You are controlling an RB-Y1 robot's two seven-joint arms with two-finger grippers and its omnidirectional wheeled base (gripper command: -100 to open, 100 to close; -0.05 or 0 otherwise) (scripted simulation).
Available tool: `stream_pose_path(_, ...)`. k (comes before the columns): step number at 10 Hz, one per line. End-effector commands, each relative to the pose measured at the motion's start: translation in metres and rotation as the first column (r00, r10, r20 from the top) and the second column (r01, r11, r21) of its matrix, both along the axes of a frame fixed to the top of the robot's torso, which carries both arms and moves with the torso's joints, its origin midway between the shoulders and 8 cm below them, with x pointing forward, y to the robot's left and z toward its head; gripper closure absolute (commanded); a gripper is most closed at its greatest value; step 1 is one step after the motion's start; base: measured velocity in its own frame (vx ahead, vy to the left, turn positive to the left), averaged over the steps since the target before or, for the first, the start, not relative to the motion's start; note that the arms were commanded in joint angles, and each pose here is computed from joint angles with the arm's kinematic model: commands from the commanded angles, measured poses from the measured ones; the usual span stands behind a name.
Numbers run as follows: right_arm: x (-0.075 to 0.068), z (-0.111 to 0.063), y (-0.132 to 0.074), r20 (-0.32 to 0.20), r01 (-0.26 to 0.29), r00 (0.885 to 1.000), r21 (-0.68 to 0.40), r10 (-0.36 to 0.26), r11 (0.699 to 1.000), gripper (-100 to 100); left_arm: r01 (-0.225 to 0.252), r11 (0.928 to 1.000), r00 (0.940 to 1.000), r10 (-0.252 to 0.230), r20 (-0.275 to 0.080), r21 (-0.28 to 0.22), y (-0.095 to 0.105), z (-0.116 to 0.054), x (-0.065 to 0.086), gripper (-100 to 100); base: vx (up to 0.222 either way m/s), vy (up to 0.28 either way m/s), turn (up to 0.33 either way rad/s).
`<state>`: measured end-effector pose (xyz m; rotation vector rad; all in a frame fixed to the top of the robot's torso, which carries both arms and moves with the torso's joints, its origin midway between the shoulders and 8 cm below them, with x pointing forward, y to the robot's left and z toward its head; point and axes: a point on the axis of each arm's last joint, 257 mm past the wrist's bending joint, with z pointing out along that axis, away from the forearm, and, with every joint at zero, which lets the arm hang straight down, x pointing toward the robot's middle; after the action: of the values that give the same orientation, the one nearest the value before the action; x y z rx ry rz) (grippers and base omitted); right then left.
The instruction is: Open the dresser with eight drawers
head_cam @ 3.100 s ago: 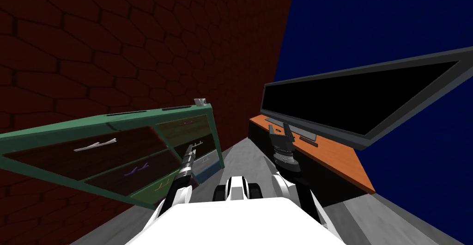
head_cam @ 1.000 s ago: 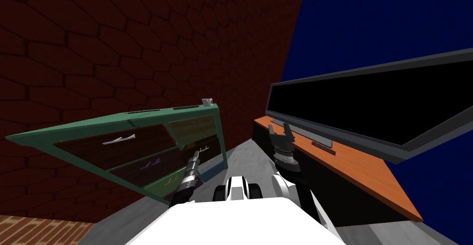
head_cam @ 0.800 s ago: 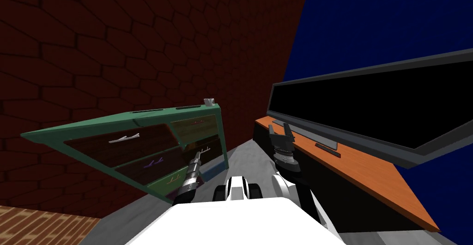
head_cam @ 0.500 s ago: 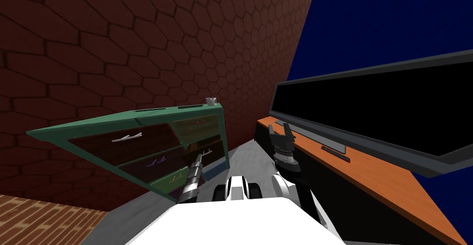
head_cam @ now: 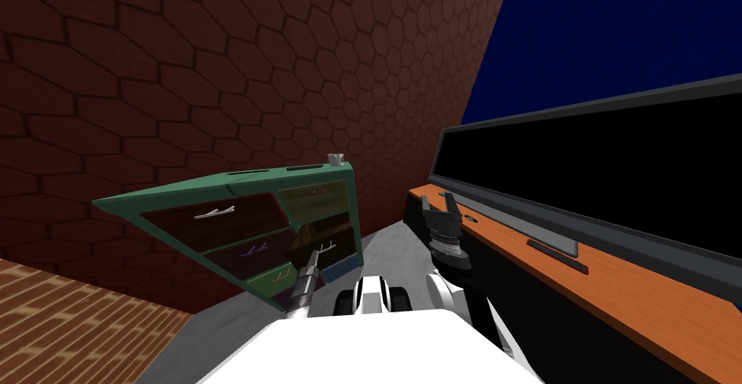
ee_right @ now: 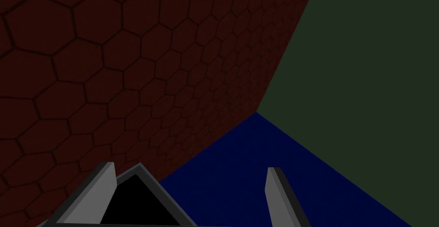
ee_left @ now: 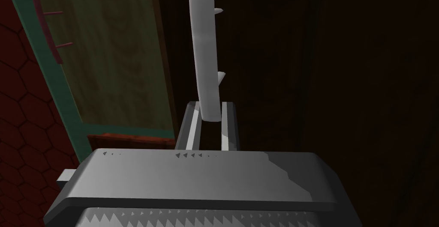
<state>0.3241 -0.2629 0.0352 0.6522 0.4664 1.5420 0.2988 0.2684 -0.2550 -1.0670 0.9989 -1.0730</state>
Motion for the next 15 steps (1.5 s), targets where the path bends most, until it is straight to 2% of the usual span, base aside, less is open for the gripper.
stream_pose_path(1, 0.000, 0.000, 0.000, 0.000, 0.000, 1.000, 0.000, 0.000, 1.000, 0, 0.024, 0.9997, 0.9996, -0.024, 0.018, 0.005, -0.012, 0.006, -0.019, 100, 0.037, 0.002, 0.089)
stream_pose_path(2, 0.000, 0.000, 0.000, 0.000, 0.000, 1.000, 0.000, 0.000, 1.000, 0, 0.040, 0.9992, 0.9991, -0.040, 0.016, 0.004, -0.021, 0.006, -0.029, 100, 0.046, -0.003, 0.153)
stream_pose_path(3, 0.000, 0.000, 0.000, 0.000, 0.000, 1.000, 0.000, 0.000, 1.000, 0, 0.032, 0.9995, 0.9995, -0.032, 0.000, 0.003, -0.020, 0.006, -0.030, -100, 0.039, 0.009, 0.015)
stream_pose_path(8, 0.000, 0.000, 0.000, 0.000, 0.000, 1.000, 0.000, 0.000, 1.000, 0, 0.026, 0.9997, 0.9996, -0.026, 0.006, 0.001, -0.038, 0.032, -0.056, -100, 0.045, 0.039, -0.036)
stream_pose_path(9, 0.000, 0.000, 0.000, 0.000, 0.000, 1.000, 0.000, 0.000, 1.000, 0, 0.023, 0.9997, 0.9997, -0.023, -0.001, 0.001, -0.037, 0.031, -0.059, -100, 0.032, 0.031, -0.008)
stream_pose_path(13, 0.000, 0.000, 0.000, 0.000, 0.000, 1.000, 0.000, 0.000, 1.000, 0, 0.005, 1.0000, 1.0000, -0.005, 0.000, -0.003, -0.047, 0.054, -0.078, -100, 0.034, 0.032, -0.030)
stream_pose_path(14, 0.000, 0.000, 0.000, 0.000, 0.000, 1.000, 0.000, 0.000, 1.000, 0, 0.011, 0.9999, 0.9998, -0.011, -0.018, -0.006, -0.046, 0.045, -0.077, -100, 0.022, 0.016, -0.007)
stream_pose_path(15, 0.000, 0.000, 0.000, 0.000, 0.000, 1.000, 0.000, 0.000, 1.000, 0, 0.011, 0.9999, 0.9997, -0.012, -0.020, -0.006, -0.047, 0.044, -0.077, 0, 0.007, 0.003, -0.001)
